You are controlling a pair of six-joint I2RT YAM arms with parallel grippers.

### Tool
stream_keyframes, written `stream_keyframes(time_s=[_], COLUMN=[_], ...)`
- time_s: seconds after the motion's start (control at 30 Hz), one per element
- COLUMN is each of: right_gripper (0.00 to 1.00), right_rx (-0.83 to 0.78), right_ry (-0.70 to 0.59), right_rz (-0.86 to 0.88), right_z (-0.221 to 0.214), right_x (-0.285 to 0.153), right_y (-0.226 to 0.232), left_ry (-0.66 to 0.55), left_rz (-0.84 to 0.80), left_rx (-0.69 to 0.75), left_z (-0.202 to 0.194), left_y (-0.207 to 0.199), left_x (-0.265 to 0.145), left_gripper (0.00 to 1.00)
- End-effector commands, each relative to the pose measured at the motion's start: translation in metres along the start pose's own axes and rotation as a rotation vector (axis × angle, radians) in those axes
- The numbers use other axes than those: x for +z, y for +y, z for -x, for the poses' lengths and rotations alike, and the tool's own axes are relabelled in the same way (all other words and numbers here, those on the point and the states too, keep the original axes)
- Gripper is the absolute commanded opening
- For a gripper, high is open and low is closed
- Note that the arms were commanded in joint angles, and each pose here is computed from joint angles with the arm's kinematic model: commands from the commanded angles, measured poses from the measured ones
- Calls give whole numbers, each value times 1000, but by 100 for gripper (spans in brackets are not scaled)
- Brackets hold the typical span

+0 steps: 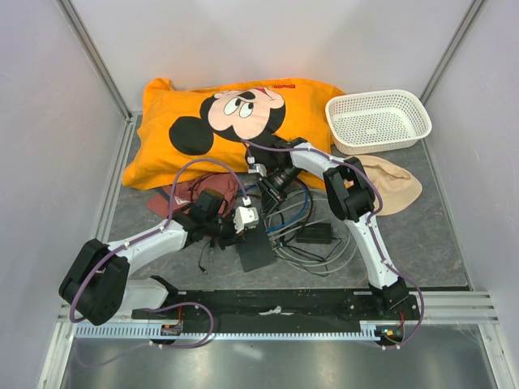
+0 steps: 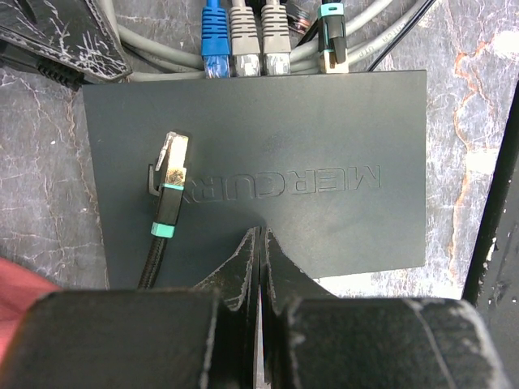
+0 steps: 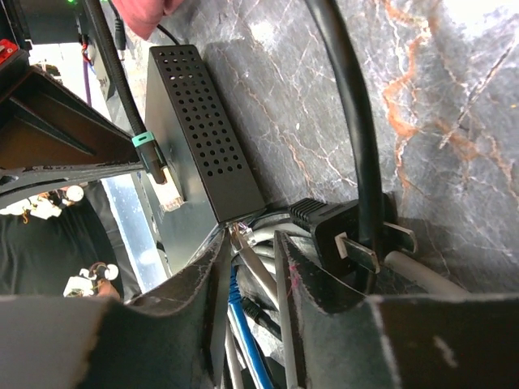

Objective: Pull the plug from the switch port

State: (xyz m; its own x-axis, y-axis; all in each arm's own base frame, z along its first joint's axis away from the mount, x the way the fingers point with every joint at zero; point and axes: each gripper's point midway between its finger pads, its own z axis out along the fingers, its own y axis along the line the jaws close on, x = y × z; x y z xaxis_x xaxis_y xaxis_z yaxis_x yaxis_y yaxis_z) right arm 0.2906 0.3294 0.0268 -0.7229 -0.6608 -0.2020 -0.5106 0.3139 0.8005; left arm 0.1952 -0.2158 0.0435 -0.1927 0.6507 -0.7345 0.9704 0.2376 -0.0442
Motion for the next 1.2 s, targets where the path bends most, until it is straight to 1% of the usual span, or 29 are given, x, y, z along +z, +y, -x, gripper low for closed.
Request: stream_keyframes(time_s=[0.0, 0.1, 0.2, 0.23, 0.4, 0.43, 0.57, 0.87, 1.17], right_gripper=[33, 30, 25, 20, 7, 1, 0, 0, 0], right_rx=[-40, -45, -48, -55, -72, -80, -142, -223, -278], right_ry=[41, 42, 45, 46, 57, 58, 81, 153, 204], right_rz=[-138, -144, -158, -163, -218, -235, -300, -392, -420], right_z=[-6, -6, -6, -5, -4, -3, -3, -9, -18], right_x=[14, 13, 12, 12, 7, 4, -4, -22, -30], right_y=[-40, -40, -42, -42, -47, -46, -49, -55, -58], left_ry=[62, 63, 64, 63, 61, 64, 65, 87, 91], left_rz=[7, 8, 8, 10, 11, 10, 12, 22, 27], left_rx=[7, 7, 8, 9, 5, 5, 7, -20, -18], left_z=[-21, -21, -21, -21, -22, -23, -25, -39, -44], left_y=[-2, -2, -2, -2, -2, -2, -2, -7, -8], left_x=[2, 2, 2, 2, 2, 3, 3, 5, 5], left_gripper=[2, 2, 2, 2, 1, 2, 2, 2, 2])
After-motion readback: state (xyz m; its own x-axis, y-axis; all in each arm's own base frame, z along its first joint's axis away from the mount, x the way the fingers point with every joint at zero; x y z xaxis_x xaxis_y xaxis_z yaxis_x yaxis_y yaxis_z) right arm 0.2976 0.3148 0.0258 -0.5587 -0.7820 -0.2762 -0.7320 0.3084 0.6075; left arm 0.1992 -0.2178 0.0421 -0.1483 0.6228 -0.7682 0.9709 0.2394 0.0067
